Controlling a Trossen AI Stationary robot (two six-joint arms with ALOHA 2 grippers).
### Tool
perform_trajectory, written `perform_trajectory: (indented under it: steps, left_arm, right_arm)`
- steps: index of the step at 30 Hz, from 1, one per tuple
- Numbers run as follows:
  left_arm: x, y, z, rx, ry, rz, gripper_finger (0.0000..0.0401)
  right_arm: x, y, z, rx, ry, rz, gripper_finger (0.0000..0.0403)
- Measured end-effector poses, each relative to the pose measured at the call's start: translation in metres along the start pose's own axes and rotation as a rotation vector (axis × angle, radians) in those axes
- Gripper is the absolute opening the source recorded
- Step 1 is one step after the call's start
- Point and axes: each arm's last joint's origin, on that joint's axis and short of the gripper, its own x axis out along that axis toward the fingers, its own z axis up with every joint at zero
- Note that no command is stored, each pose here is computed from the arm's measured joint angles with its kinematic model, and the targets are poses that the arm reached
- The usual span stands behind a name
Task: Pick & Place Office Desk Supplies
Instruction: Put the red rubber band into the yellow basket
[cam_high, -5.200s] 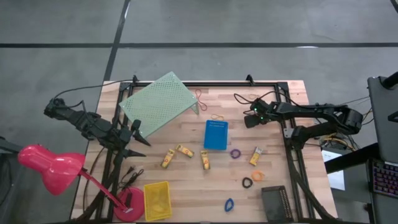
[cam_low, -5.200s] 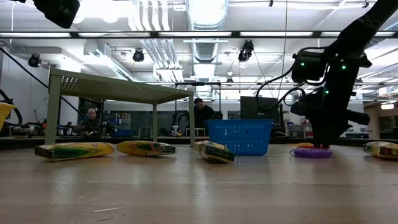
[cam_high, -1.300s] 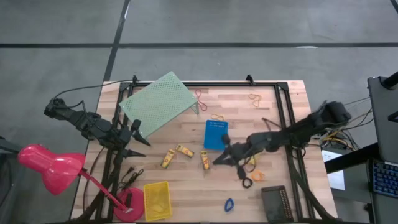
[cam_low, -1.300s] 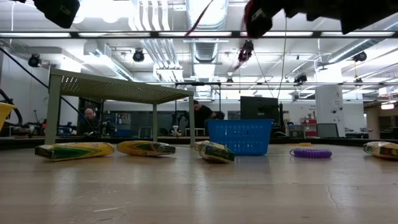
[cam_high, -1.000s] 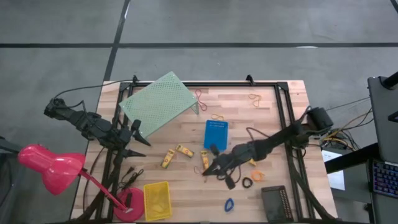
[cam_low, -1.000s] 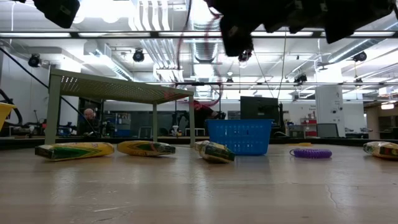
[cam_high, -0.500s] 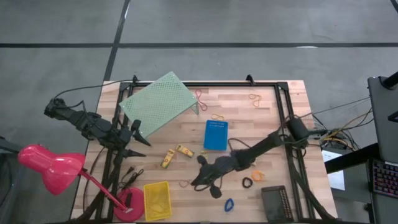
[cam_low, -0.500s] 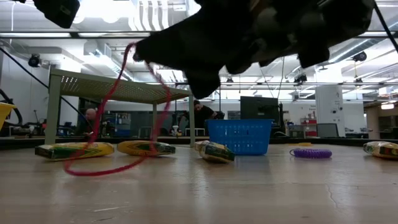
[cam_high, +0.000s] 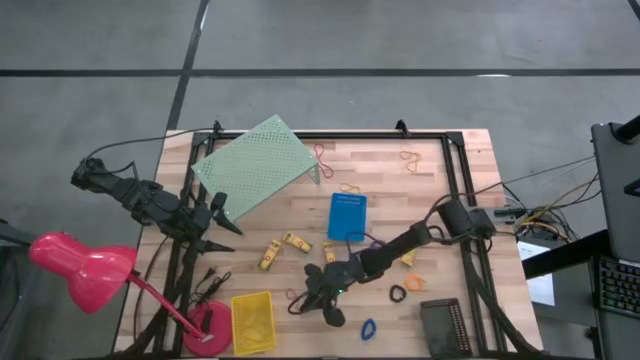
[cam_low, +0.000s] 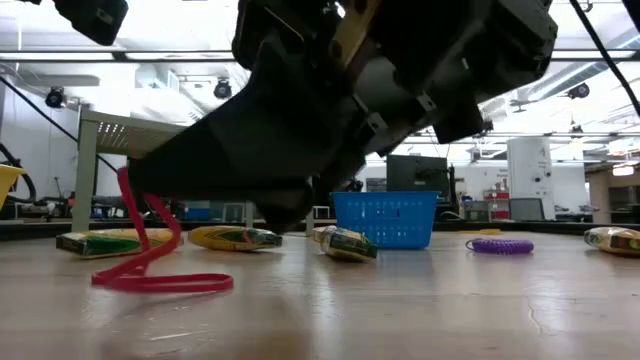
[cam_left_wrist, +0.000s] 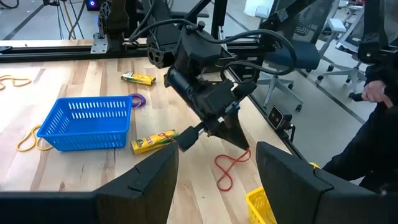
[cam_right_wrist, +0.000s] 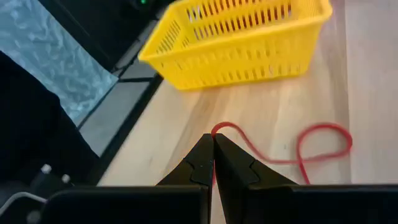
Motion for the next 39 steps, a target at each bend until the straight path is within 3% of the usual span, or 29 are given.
perform_trajectory:
  steps: [7, 17, 22, 27, 33, 39]
  left_arm:
    - [0.0, 0.0, 0.0, 0.0, 0.005, 0.001, 0.0221]
    - [0.0, 0.0, -0.001, 0.001, 0.01, 0.002, 0.0221]
    - [0.0, 0.0, -0.001, 0.001, 0.01, 0.002, 0.0221]
    - [0.0, 0.0, -0.001, 0.001, 0.01, 0.001, 0.0221]
    - [0.0, 0.0, -0.001, 0.001, 0.01, 0.001, 0.0221]
    - [0.0, 0.0, -0.001, 0.001, 0.012, 0.002, 0.0221]
  right_arm:
    - [-0.001, -0.001, 0.0, 0.05, 0.033, -0.011, 0.0016]
    - [-0.002, 0.0, 0.0, 0.051, 0.029, -0.009, 0.0091]
    - [-0.002, 0.0, 0.0, 0.034, 0.028, -0.008, 0.0112]
    - [-0.007, 0.003, 0.007, -0.046, 0.01, -0.011, 0.0107]
    - [-0.037, 0.015, 0.035, -0.105, -0.085, -0.053, 0.0087]
    - [-0.096, 0.025, 0.056, -0.171, -0.191, -0.17, 0.0084]
